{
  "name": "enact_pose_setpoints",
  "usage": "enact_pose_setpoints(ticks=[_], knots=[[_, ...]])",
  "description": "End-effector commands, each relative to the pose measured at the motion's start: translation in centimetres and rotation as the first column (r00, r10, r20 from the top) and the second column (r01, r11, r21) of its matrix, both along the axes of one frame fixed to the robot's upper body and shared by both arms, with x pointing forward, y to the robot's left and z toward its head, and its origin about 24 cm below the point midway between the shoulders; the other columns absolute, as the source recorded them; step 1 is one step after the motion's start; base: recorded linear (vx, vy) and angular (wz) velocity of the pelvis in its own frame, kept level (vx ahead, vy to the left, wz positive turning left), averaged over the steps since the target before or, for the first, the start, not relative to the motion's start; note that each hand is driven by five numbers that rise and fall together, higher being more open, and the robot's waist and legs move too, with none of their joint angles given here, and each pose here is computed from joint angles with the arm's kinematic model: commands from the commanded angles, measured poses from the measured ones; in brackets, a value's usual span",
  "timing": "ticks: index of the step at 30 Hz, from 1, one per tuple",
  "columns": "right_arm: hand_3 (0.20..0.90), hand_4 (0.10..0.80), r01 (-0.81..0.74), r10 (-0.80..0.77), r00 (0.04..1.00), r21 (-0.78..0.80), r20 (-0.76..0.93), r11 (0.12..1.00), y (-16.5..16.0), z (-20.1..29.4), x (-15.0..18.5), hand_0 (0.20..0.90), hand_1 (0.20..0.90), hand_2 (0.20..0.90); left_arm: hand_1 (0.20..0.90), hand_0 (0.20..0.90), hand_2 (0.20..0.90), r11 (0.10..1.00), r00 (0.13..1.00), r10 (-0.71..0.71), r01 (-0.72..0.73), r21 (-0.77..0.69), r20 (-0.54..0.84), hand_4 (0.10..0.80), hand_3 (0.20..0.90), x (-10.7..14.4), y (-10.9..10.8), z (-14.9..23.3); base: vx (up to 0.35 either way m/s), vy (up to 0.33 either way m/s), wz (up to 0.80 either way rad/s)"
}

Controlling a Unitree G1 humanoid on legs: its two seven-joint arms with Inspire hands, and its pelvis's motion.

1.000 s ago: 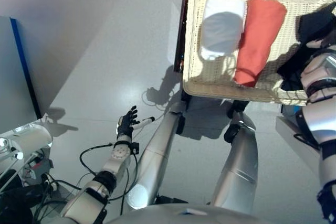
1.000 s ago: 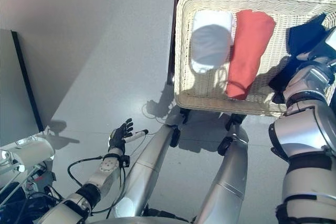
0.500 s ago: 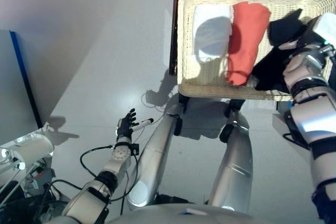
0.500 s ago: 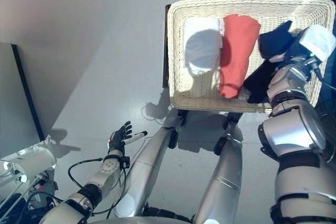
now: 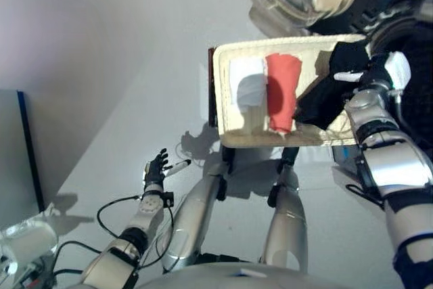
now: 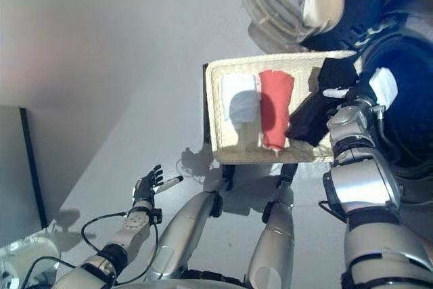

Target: Pick up the clothes and place them into the washing machine

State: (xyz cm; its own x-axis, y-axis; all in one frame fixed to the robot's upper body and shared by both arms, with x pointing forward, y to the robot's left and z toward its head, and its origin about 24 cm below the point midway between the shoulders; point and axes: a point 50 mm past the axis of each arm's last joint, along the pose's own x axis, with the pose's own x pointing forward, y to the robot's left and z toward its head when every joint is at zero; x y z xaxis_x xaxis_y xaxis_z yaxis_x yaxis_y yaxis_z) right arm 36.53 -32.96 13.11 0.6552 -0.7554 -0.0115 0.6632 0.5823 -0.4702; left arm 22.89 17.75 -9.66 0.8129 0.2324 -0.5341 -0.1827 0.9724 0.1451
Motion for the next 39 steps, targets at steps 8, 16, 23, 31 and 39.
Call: enact_pose_setpoints(ticks=[8, 16, 23, 31, 39], knots=[[0.2, 0.3, -0.197, -0.459, 0.746, 0.819, 0.482, 0.539, 1.8, -5.8, -1.9, 0.2, 0.2, 0.2, 0.9, 0.9, 0.9, 0.994, 0.986, 0.107, -0.102, 0.042, -0.129, 0.8, 0.9, -4.2, 3.5, -2.3, -0.017, 0.029, -0.09], [0.2, 0.3, -0.322, -0.633, 0.543, 0.833, 0.552, 0.45, 2.1, -4.9, -2.1, 0.2, 0.2, 0.2, 0.9, 0.9, 0.9, 0.994, 0.98, 0.106, -0.109, -0.006, -0.169, 0.8, 0.9, -5.4, 2.2, -3.2, -0.008, 0.049, -0.08], [0.2, 0.3, -0.416, -0.69, 0.337, 0.759, 0.641, 0.502, 0.0, 2.5, -1.0, 0.2, 0.2, 0.2, 0.9, 0.9, 0.9, 0.997, 0.99, 0.057, -0.064, -0.05, -0.128, 0.8, 0.9, -4.1, 0.7, -2.6, -0.014, 0.009, -0.11], [0.2, 0.3, -0.469, -0.7, 0.216, 0.701, 0.681, 0.537, -0.4, 7.6, -0.6, 0.2, 0.2, 0.2, 0.9, 0.9, 0.9, 0.996, 0.989, 0.073, -0.079, -0.044, -0.131, 0.8, 0.9, -3.9, 1.5, -2.5, 0.017, -0.045, -0.17], [0.2, 0.3, -0.474, -0.752, 0.173, 0.723, 0.637, 0.503, 0.2, 7.0, -0.7, 0.2, 0.2, 0.2, 0.9, 0.9, 0.9, 0.993, 0.979, 0.108, -0.113, -0.022, -0.171, 0.8, 0.9, -4.5, 2.2, -2.9, 0.018, -0.038, -0.17]])
